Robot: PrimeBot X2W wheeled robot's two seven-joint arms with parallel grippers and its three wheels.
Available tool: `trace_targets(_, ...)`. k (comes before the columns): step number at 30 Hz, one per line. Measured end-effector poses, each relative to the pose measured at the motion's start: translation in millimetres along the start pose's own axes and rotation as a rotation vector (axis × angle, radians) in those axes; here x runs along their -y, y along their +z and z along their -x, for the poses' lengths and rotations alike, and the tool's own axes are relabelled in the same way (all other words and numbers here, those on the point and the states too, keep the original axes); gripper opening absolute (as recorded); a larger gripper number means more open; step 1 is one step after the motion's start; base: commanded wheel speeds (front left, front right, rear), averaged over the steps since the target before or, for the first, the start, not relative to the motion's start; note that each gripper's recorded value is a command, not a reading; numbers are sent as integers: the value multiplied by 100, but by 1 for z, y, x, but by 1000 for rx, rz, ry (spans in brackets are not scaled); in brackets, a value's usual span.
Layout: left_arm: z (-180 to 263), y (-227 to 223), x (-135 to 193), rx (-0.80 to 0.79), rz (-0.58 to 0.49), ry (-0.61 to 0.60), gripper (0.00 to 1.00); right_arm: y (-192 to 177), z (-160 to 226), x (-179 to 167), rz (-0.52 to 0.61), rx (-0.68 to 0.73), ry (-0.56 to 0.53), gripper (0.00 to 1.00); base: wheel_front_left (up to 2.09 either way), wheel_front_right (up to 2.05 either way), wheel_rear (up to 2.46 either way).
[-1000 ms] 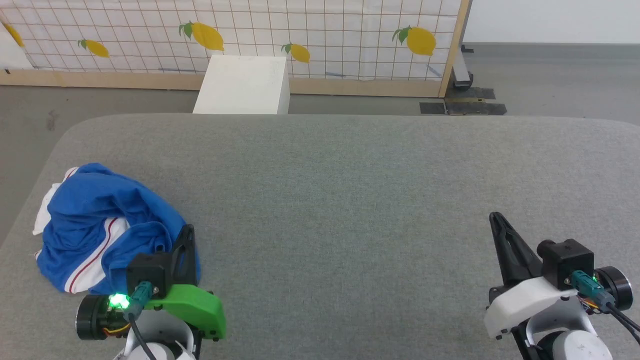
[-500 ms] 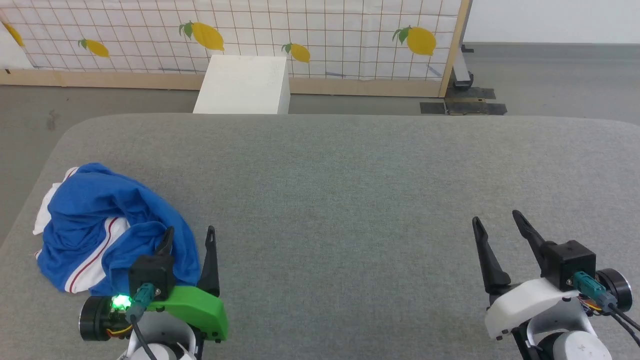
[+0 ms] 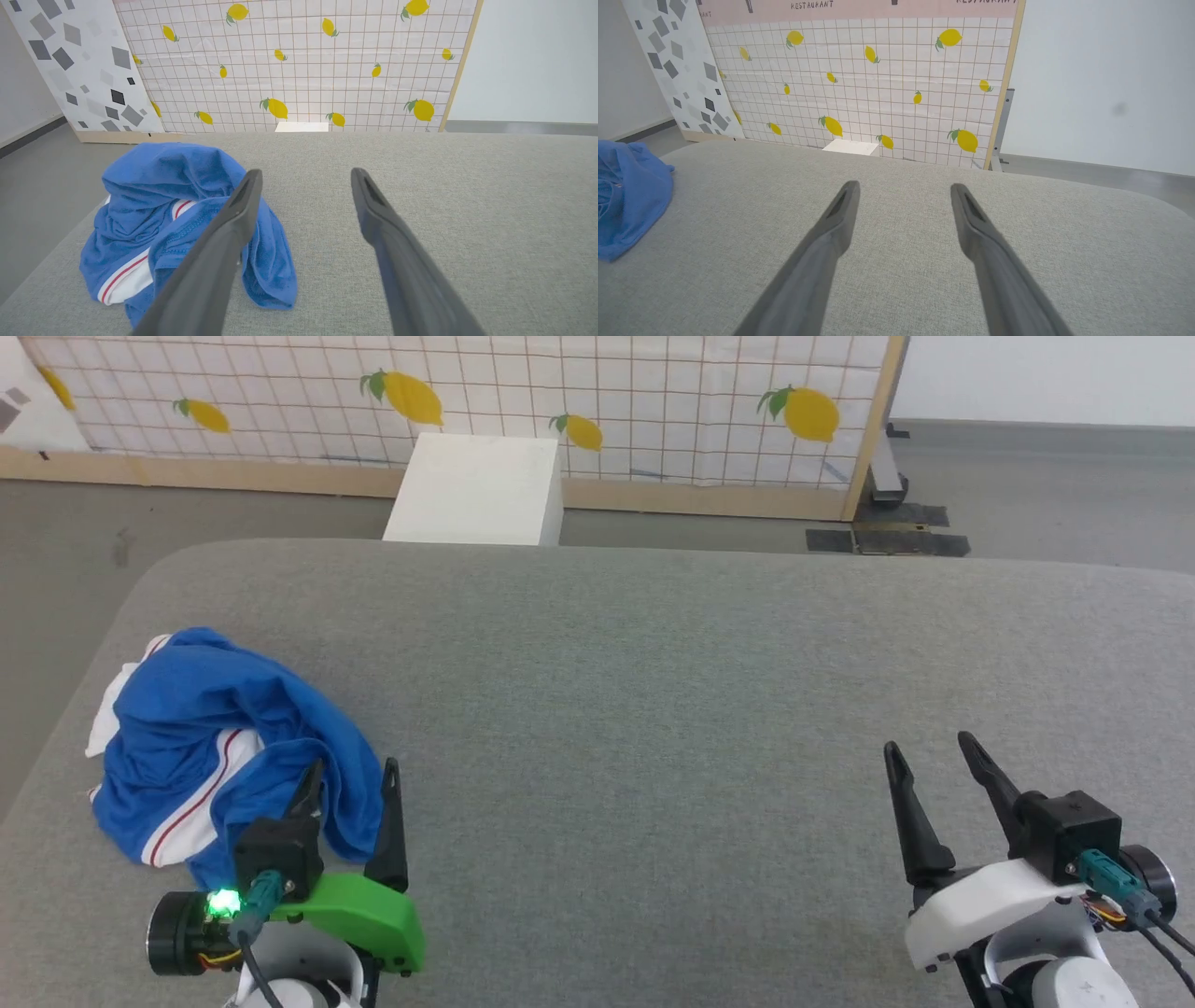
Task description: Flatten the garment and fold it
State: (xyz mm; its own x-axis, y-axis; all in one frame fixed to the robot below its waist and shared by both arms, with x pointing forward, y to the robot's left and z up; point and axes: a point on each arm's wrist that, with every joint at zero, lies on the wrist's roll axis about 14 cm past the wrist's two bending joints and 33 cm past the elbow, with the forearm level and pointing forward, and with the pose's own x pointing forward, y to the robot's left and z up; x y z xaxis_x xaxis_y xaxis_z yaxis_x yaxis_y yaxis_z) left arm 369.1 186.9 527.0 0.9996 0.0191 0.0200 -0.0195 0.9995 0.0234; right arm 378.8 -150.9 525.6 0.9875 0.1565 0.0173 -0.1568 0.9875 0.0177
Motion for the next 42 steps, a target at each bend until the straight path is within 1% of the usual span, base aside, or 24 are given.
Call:
trace_targets(21,25,-3,-45,15,8,138,100,-14,-17,-40,-53,-17,120,100,0,0,0)
trace_targets(42,69,-6,-98,35,18,321,100,-28,-33,-99,-110,-39,286,100,0,0,0)
